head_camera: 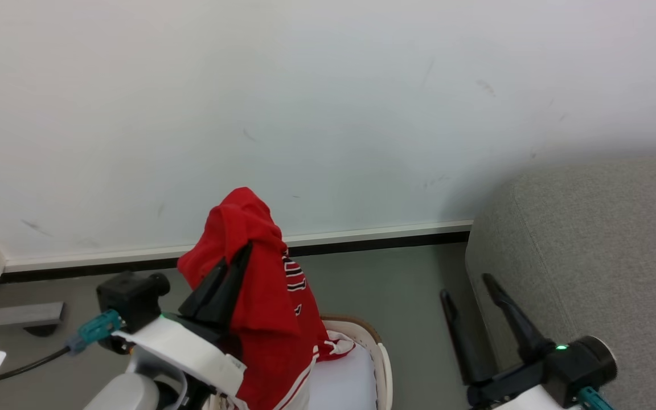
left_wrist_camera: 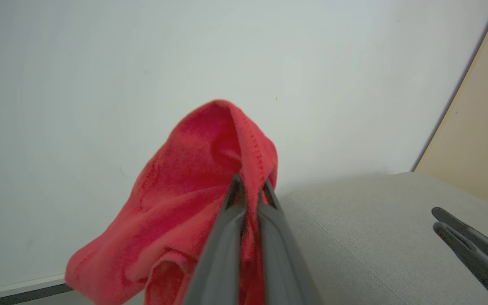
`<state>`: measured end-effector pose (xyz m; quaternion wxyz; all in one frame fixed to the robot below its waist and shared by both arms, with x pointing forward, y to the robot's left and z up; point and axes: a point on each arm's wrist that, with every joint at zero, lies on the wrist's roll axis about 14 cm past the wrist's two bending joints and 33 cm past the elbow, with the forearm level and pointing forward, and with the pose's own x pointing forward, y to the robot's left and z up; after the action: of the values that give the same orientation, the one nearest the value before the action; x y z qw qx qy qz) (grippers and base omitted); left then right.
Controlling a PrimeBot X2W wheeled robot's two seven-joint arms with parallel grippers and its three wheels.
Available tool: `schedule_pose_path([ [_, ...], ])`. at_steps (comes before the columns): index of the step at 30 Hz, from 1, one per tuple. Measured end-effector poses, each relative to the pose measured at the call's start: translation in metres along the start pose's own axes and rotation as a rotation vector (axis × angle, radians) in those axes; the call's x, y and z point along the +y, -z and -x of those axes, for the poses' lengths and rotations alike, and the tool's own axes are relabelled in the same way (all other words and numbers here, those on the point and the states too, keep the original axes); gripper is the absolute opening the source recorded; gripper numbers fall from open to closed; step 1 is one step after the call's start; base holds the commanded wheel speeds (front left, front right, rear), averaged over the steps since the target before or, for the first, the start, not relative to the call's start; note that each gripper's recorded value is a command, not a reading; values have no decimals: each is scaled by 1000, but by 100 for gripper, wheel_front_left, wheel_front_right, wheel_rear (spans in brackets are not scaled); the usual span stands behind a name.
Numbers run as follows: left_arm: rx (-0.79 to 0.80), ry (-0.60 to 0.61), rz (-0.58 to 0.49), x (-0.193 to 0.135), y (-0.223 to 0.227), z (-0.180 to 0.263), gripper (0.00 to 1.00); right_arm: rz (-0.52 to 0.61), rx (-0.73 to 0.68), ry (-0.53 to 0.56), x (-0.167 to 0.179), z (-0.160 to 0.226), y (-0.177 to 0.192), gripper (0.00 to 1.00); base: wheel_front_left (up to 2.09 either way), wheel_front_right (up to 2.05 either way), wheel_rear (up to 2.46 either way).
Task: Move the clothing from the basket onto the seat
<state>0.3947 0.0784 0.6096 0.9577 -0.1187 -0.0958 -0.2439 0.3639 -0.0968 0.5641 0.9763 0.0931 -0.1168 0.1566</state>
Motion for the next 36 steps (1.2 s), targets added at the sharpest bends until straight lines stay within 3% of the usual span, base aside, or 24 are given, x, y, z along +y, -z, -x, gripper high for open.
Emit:
schedule_pose_path([
  [6,30,105,-14,-22,-6,2,0,37,9,-237,59,-14,0,100,0,0,0],
  [11,72,201,-23,-42,0,4,0,77,75,-424,88,-13,11,100,0,0,0],
  [20,135,387,12,-92,13,13,0,154,173,-619,113,-15,26,100,0,0,0],
  [24,155,457,34,-114,18,19,0,113,228,-653,124,-13,37,100,0,0,0],
  [25,159,464,39,-117,19,20,0,95,239,-663,128,-11,39,16,0,0,0],
  [26,162,468,39,-118,20,21,0,72,242,-670,133,-11,39,0,0,0,0],
  [30,155,434,31,-109,21,19,0,6,241,-671,139,-13,33,0,0,0,0],
  [31,148,420,25,-105,20,18,8,-1,234,-661,137,-15,30,0,0,0,0],
  [33,136,391,2,-97,21,16,43,-7,223,-638,131,-19,26,0,0,0,0],
  [34,131,373,-4,-92,21,15,89,-11,217,-621,126,-21,25,0,0,0,0],
  [35,130,361,-12,-89,22,14,100,-14,211,-603,120,-23,23,0,0,0,0],
  [36,133,353,-19,-87,24,13,100,-12,207,-584,114,-24,22,0,0,0,0],
])
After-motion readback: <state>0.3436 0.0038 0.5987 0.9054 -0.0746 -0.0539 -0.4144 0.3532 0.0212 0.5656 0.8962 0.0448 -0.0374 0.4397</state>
